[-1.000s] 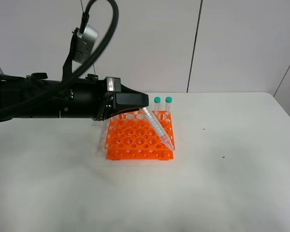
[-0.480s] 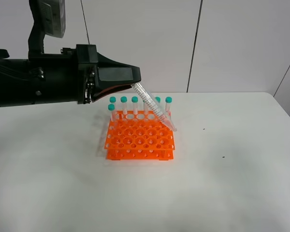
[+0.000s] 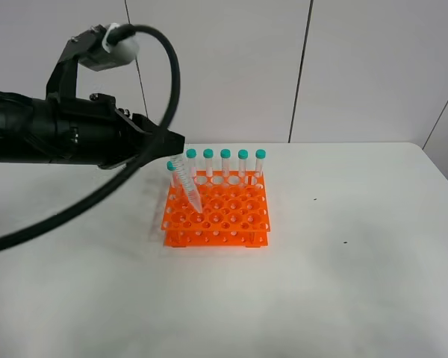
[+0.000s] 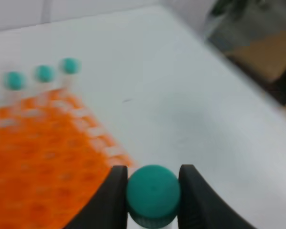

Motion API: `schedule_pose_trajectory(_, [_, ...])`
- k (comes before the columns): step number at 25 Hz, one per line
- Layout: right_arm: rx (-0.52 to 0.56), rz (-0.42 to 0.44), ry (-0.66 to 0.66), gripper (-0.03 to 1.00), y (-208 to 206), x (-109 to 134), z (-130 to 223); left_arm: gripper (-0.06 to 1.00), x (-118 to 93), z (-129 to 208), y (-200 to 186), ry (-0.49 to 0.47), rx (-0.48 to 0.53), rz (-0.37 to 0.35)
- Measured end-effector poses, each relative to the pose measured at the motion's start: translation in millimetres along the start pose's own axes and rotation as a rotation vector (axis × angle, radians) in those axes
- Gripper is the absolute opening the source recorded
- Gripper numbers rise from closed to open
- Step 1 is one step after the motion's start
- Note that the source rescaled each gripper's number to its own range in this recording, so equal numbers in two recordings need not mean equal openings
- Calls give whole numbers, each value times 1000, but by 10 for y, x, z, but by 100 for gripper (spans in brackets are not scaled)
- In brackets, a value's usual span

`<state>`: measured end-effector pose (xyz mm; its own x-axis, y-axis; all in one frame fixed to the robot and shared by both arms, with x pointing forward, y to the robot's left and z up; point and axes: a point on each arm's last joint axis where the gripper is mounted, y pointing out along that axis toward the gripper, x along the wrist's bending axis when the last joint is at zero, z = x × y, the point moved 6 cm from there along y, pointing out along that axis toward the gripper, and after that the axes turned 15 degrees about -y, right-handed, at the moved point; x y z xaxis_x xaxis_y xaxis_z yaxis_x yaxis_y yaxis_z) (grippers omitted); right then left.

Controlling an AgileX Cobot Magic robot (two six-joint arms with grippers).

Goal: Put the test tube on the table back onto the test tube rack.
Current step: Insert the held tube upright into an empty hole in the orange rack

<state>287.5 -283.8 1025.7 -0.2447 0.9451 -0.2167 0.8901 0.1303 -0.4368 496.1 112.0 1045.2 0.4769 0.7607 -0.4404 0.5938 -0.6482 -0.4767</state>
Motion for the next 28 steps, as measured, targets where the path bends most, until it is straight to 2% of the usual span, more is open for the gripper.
schedule_pose_trajectory(2, [0, 0, 0, 100, 0, 0, 0, 1, 118, -50, 1, 91, -35, -103])
schedule_pose_trajectory(4, [0, 0, 0, 100, 0, 0, 0, 1, 159, -175, -8, 154, -128, -160])
schedule_pose_trajectory(7, [-1, 0, 0, 100, 0, 0, -2, 1, 173, -269, 2, 187, -240, -182])
schedule_pose_trajectory(10, [-2, -1, 1, 100, 0, 2, -3, 1, 214, -270, 98, 166, -277, -189])
schedule_pose_trajectory(13, [-5, -1, 1, 100, 0, 1, -8, 1, 206, -198, 298, 170, -258, -183])
schedule_pose_trajectory(18, [-7, -1, 2, 100, 0, 1, -11, 1, 220, -146, 700, 195, -146, -185])
schedule_pose_trajectory(22, [-7, -1, 2, 100, 0, 1, -11, 1, 170, -224, 999, 223, -28, -174])
schedule_pose_trajectory(24, [-7, -1, 2, 100, 0, 1, -11, 1, 172, -312, 1122, 224, -19, -175])
schedule_pose_trajectory(28, [-7, -1, 2, 100, 0, 1, -11, 1, 411, -382, 1257, 199, -9, -219])
